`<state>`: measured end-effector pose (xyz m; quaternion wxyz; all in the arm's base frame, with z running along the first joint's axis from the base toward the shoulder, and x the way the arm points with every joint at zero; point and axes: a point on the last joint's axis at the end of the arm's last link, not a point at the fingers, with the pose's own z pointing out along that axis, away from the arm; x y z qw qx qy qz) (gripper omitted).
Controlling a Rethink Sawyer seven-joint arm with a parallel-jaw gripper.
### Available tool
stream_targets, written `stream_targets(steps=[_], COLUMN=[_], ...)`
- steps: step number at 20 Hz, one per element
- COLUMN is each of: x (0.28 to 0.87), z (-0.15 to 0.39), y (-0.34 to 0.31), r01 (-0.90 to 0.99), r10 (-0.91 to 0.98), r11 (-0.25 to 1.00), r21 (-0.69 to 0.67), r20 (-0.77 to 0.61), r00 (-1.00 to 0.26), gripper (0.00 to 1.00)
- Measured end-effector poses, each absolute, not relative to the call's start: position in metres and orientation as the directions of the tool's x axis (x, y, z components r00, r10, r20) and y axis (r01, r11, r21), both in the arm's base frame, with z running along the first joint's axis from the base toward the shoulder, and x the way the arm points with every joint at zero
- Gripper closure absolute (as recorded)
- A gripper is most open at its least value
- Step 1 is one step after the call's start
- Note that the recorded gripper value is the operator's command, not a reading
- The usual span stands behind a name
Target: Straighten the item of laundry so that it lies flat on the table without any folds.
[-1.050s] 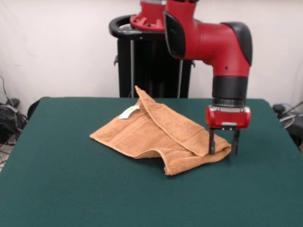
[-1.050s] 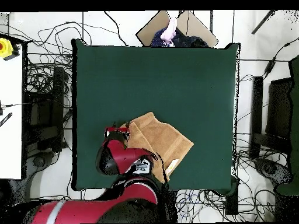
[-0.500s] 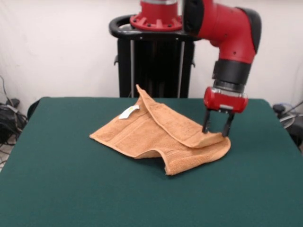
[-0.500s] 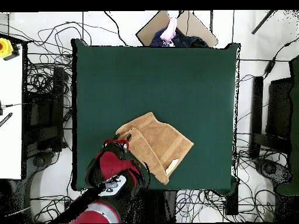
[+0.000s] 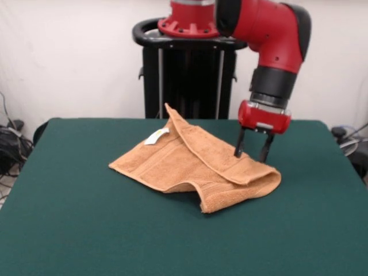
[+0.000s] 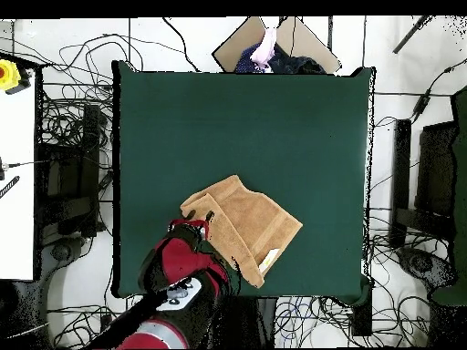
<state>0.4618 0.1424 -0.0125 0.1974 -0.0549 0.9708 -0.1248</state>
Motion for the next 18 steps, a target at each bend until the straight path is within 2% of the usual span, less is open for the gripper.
stream_targets(steps=[9,18], x=[0.448,0.468], z=[-0.051,-0.017], y=[0.116,0.116], r01=[-0.051,0.014], r10=[-0.161,-0.080], r11=[0.961,0.975], r21=[-0.272,-0.224], r20=[-0.401,-0.407], r00=[-0.902,-0.910], gripper=[0.00,0.00])
